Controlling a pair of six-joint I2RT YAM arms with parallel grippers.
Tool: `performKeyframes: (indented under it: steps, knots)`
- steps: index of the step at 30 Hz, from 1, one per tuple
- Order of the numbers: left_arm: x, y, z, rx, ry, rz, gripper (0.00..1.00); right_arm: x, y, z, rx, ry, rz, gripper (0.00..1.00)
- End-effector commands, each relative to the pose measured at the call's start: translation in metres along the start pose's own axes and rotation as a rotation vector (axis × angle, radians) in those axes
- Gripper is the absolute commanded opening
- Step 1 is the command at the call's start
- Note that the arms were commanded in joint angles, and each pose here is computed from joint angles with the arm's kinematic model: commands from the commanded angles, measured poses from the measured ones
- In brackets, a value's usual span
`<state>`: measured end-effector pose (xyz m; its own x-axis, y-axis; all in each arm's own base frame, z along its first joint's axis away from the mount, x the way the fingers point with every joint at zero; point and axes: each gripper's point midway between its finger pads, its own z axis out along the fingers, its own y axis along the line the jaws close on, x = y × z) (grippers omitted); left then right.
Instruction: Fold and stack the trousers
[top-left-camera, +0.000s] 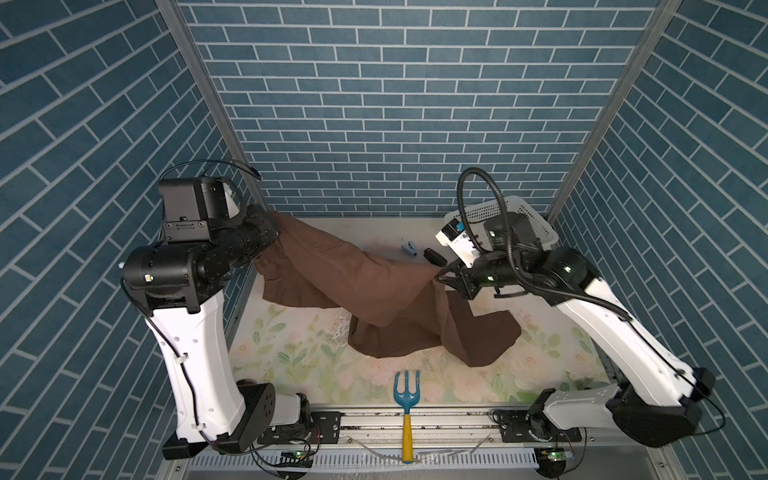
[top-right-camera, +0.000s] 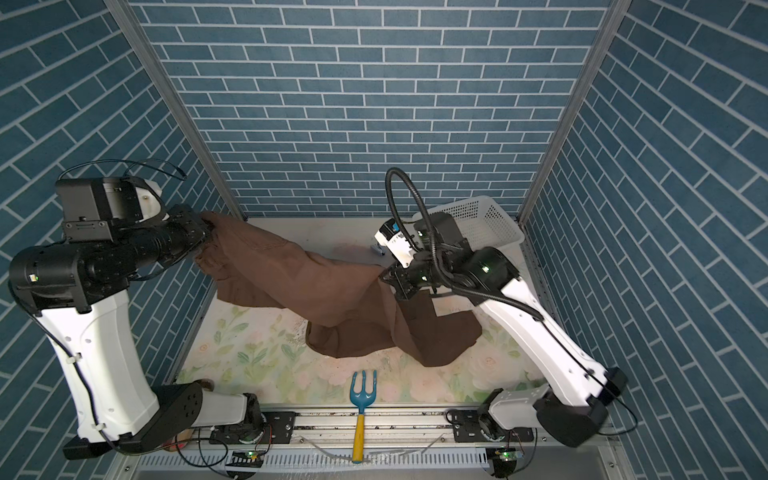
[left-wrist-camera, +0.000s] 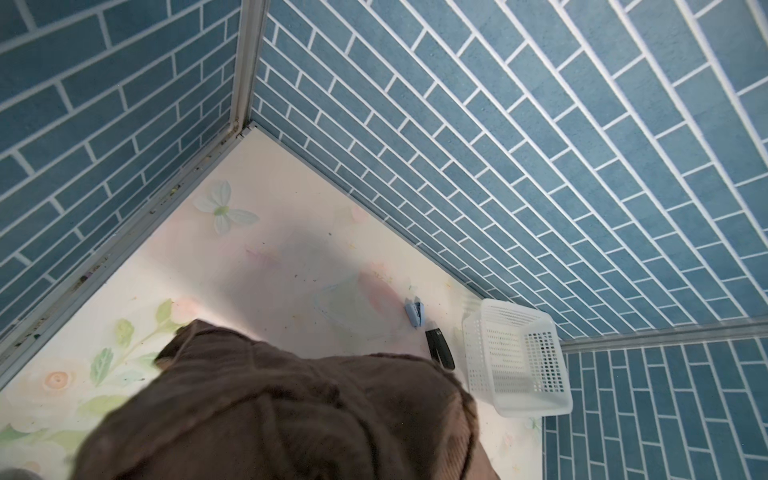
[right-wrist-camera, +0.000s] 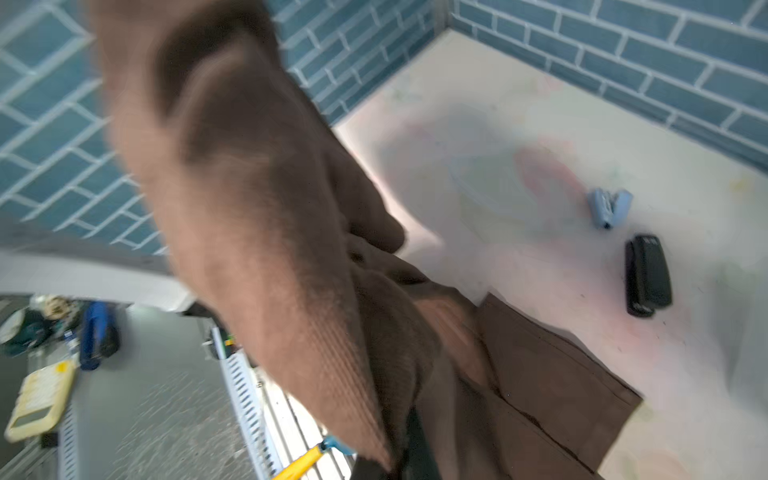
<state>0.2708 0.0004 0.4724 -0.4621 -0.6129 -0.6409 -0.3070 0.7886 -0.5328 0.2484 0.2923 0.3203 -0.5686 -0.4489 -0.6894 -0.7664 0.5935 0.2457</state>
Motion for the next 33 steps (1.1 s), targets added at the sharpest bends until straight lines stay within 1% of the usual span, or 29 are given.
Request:
performKeyframes:
  steps: [1, 2, 3, 6, 8, 10, 11, 15, 16, 17, 20, 22, 26, 30, 31, 32, 33]
  knots:
    - [-0.013, 0.007, -0.003, -0.039, -0.054, 0.018, 0.0, 0.016, -0.097, 0.067, 0.235, 0.173, 0.134, 0.0]
    - [-0.014, 0.007, -0.003, -0.041, -0.056, 0.018, 0.0, 0.015, -0.111, 0.078, 0.259, 0.19, 0.182, 0.06]
    - [-0.014, 0.008, -0.003, -0.042, -0.059, 0.02, 0.0, 0.013, -0.117, 0.084, 0.26, 0.185, 0.214, 0.13]
    - [-0.014, 0.012, -0.001, -0.062, -0.055, 0.033, 0.0, 0.006, -0.114, 0.091, 0.214, 0.107, 0.263, 0.35]
    - [-0.015, 0.016, 0.002, -0.088, -0.055, 0.043, 0.0, 0.016, -0.11, 0.088, 0.202, 0.079, 0.284, 0.45]
    - [-0.014, 0.02, 0.006, -0.103, -0.05, 0.045, 0.0, 0.037, -0.114, 0.081, 0.249, 0.107, 0.303, 0.58]
    - [-0.014, 0.021, 0.009, -0.103, -0.045, 0.044, 0.0, 0.054, -0.117, 0.076, 0.286, 0.145, 0.321, 0.65]
    - [-0.01, 0.021, 0.022, -0.093, -0.022, 0.038, 0.0, 0.133, -0.132, 0.051, 0.468, 0.311, 0.41, 0.7]
    - [-0.009, 0.021, 0.025, -0.09, -0.017, 0.036, 0.0, 0.152, -0.134, 0.044, 0.506, 0.347, 0.444, 0.77]
    - [-0.008, 0.022, 0.027, -0.09, -0.012, 0.034, 0.0, 0.174, -0.134, 0.04, 0.522, 0.392, 0.48, 0.78]
    - [-0.005, 0.024, 0.033, -0.093, -0.003, 0.032, 0.0, 0.223, -0.128, 0.038, 0.52, 0.476, 0.582, 0.77]
    - [-0.005, 0.024, 0.034, -0.094, -0.003, 0.028, 0.0, 0.243, -0.121, 0.044, 0.481, 0.503, 0.628, 0.75]
    - [-0.003, 0.025, 0.037, -0.094, 0.007, 0.024, 0.0, 0.263, -0.109, 0.06, 0.405, 0.539, 0.704, 0.74]
    - [-0.001, 0.029, 0.036, -0.11, 0.012, 0.024, 0.0, 0.274, -0.111, 0.071, 0.409, 0.576, 0.73, 0.73]
    - [0.0, 0.03, 0.035, -0.115, 0.011, 0.024, 0.0, 0.276, -0.113, 0.073, 0.415, 0.582, 0.735, 0.68]
    - [0.0, 0.03, 0.035, -0.116, 0.01, 0.025, 0.0, 0.277, -0.115, 0.076, 0.42, 0.585, 0.741, 0.58]
    - [0.0, 0.031, 0.035, -0.12, 0.013, 0.024, 0.0, 0.278, -0.116, 0.078, 0.424, 0.588, 0.747, 0.43]
